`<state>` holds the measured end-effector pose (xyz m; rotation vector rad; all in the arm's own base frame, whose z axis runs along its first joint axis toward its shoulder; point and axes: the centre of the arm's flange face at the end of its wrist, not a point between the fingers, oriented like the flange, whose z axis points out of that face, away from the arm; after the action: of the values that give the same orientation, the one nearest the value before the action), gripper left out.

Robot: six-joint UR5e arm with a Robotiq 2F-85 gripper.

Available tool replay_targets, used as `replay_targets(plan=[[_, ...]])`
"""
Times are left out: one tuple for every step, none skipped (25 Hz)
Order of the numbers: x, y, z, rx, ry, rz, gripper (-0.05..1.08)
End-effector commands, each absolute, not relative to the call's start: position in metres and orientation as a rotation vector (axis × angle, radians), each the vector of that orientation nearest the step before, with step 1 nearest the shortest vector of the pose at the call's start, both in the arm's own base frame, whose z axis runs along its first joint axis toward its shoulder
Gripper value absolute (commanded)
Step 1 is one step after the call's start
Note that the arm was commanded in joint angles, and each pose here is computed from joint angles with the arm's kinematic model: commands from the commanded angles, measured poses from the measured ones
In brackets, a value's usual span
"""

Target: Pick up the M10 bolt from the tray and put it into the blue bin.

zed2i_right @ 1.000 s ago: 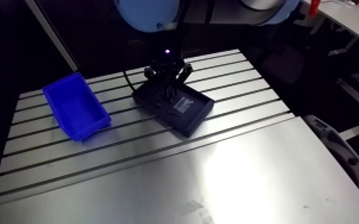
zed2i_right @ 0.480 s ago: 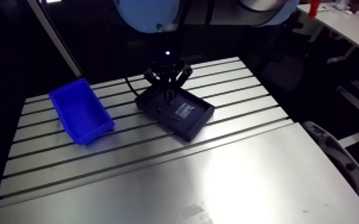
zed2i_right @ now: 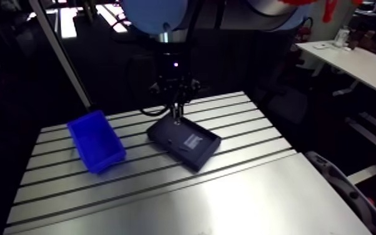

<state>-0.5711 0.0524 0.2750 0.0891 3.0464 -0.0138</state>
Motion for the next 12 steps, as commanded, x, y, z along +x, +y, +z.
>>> replay_targets(plan=[[-0.549, 0.042, 0.335, -0.025, 3.097, -0.015, 1.05], [-0.546, 0.040, 0.343, -0.065, 3.108, -0.022, 1.05], [-0.545, 0.039, 0.349, -0.109, 3.116, -0.030, 1.05], [-0.544, 0.038, 0.356, -0.145, 3.127, -0.031, 1.05], [-0.542, 0.036, 0.358, -0.186, 3.132, -0.032, 1.05], [-0.542, 0.032, 0.367, -0.257, 3.143, -0.030, 1.05], [-0.542, 0.029, 0.373, -0.328, 3.147, -0.023, 1.04], [-0.542, 0.025, 0.379, -0.414, 3.143, -0.018, 1.04], [-0.544, 0.022, 0.385, -0.497, 3.137, -0.016, 1.04], [-0.545, 0.017, 0.389, -0.597, 3.115, -0.015, 1.03], [-0.548, 0.009, 0.395, -0.717, 3.094, -0.016, 1.04], [-0.551, 0.006, 0.402, -0.801, 3.079, -0.016, 1.04]])
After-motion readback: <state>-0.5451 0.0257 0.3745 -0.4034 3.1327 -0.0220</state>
